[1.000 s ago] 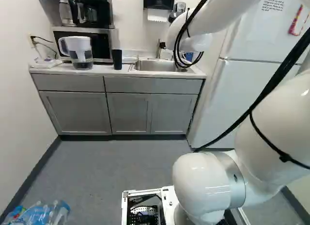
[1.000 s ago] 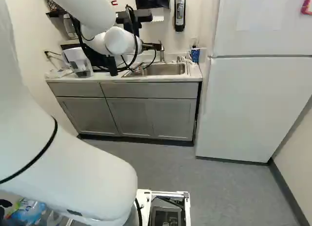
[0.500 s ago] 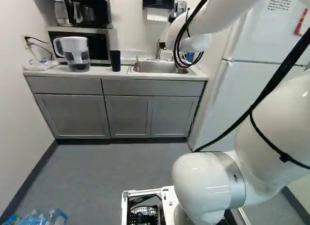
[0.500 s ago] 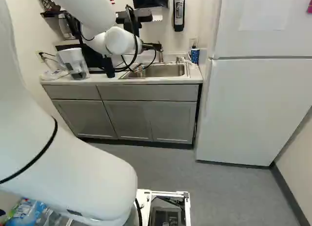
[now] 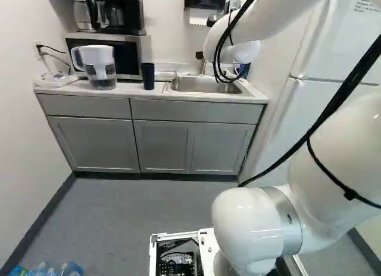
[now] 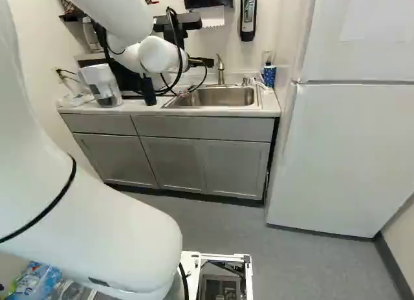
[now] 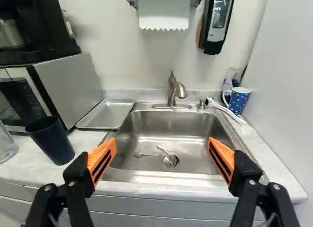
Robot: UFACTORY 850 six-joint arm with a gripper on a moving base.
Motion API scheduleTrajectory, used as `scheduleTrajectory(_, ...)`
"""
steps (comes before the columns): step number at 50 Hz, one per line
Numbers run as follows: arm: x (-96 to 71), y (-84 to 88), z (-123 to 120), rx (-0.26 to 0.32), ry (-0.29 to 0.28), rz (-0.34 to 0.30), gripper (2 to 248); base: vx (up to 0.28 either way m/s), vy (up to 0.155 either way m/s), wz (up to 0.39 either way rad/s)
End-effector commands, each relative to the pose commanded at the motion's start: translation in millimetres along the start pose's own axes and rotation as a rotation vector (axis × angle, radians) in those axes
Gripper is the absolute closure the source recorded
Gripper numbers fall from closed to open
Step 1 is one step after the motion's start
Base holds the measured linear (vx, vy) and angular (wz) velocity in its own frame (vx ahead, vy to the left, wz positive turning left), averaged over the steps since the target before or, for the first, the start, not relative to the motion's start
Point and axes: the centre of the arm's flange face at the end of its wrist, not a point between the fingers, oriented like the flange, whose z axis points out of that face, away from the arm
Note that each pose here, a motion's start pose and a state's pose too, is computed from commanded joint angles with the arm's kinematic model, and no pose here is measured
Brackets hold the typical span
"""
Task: Rinse the cup and place it in the tray
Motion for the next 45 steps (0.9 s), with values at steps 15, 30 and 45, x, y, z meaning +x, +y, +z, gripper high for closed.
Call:
scheduleTrajectory(15, 0.0, 0.0, 0.0, 0.0, 0.0, 0.0, 3, 0.154, -0.034, 0.169)
scheduleTrajectory(30, 0.0, 0.0, 0.0, 0.0, 0.0, 0.0, 3, 0.161, -0.035, 0.163)
scheduleTrajectory(45, 0.0, 0.0, 0.0, 0.0, 0.0, 0.0, 3, 0.16, -0.053, 0.176)
